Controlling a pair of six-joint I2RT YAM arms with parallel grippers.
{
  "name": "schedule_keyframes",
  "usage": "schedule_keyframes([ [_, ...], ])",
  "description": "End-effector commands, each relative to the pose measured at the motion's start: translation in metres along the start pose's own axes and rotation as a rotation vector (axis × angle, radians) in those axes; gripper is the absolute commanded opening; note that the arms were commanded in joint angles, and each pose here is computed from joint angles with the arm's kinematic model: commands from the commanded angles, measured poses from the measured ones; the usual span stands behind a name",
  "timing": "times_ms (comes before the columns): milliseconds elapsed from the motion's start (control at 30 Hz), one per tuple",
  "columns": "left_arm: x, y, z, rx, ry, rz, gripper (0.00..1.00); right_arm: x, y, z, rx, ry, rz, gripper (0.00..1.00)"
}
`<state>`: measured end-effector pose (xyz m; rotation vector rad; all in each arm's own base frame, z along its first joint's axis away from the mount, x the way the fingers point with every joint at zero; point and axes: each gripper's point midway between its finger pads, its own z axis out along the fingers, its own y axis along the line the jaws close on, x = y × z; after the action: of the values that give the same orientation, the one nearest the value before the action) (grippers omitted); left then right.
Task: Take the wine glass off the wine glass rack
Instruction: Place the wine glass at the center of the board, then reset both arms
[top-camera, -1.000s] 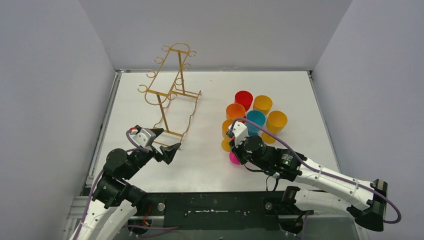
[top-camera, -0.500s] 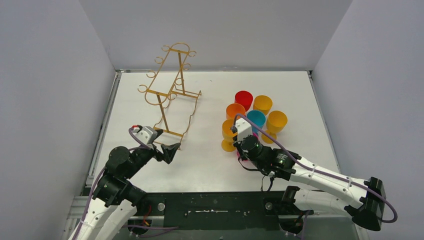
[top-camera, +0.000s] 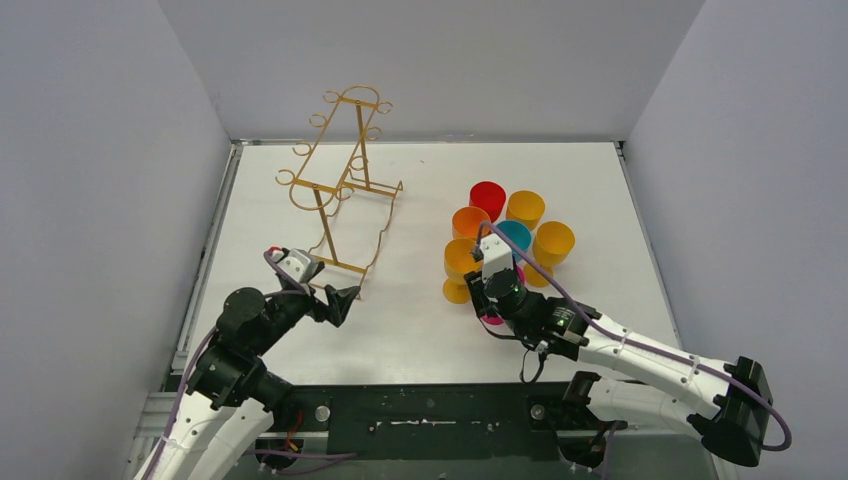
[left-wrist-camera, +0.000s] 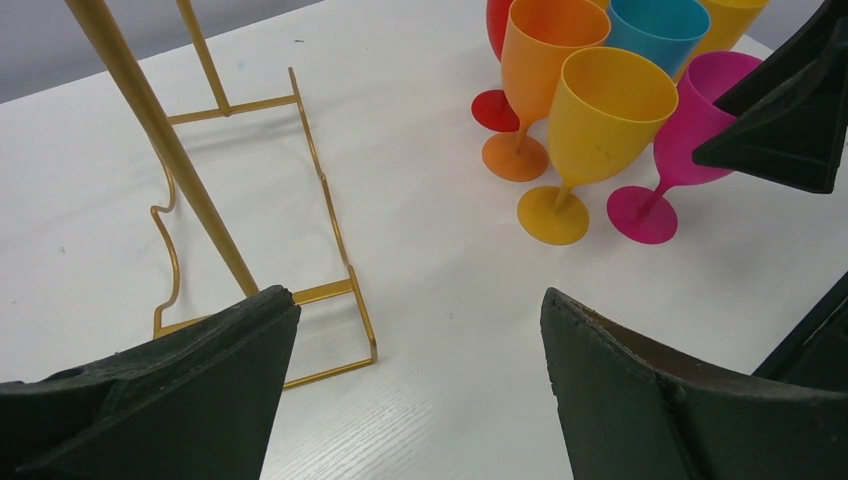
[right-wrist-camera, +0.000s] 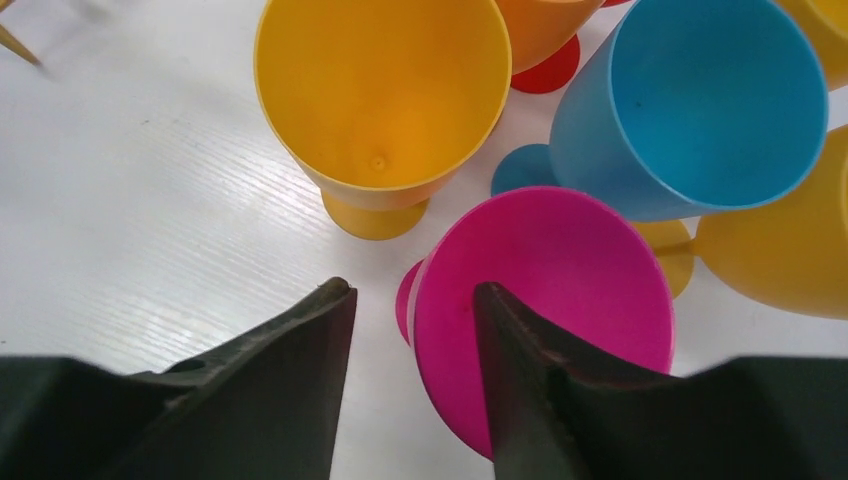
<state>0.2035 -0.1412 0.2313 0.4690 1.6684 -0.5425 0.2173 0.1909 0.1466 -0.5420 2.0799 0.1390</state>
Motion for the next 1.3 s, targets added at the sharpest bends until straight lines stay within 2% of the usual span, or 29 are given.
schedule_keyframes([
  [0,-0.031,0.001,-0.007,-0.016,-0.070,0.010,0.89,-0.041,-0.012,-0.014,0.046,-0.107,0.058,0.54],
  [167,-0.037,0.017,-0.013,-0.132,-0.040,-0.042,0.90,-0.081,-0.018,-0.036,0.037,-0.209,0.100,0.60],
  [267,-0.042,0.041,-0.021,-0.283,-0.025,-0.081,0.91,-0.105,-0.027,-0.050,0.052,-0.297,0.110,0.66],
  [367,-0.046,0.051,-0.025,-0.350,-0.017,-0.093,0.92,-0.125,-0.046,-0.063,0.126,-0.395,0.133,0.72],
  [500,-0.036,0.069,-0.023,-0.474,0.071,-0.135,0.94,-0.144,-0.072,-0.076,0.240,-0.461,0.155,0.80],
  [600,-0.034,0.080,-0.019,-0.537,0.098,-0.133,0.94,-0.151,-0.098,-0.079,0.340,-0.471,0.181,0.86],
  [800,-0.028,0.102,-0.011,-0.630,0.140,-0.163,0.97,-0.162,-0.167,-0.060,0.432,-0.433,0.265,0.87],
  [1033,-0.032,0.153,-0.020,-0.720,0.143,-0.282,0.97,-0.173,-0.217,-0.040,0.378,-0.384,0.387,0.91],
  [1100,-0.042,0.175,-0.029,-0.769,0.113,-0.317,0.97,-0.180,-0.222,-0.038,0.341,-0.372,0.415,0.91],
  [1267,-0.068,0.214,-0.018,-0.753,0.085,-0.420,0.97,-0.200,-0.247,-0.034,0.310,-0.327,0.475,0.97],
])
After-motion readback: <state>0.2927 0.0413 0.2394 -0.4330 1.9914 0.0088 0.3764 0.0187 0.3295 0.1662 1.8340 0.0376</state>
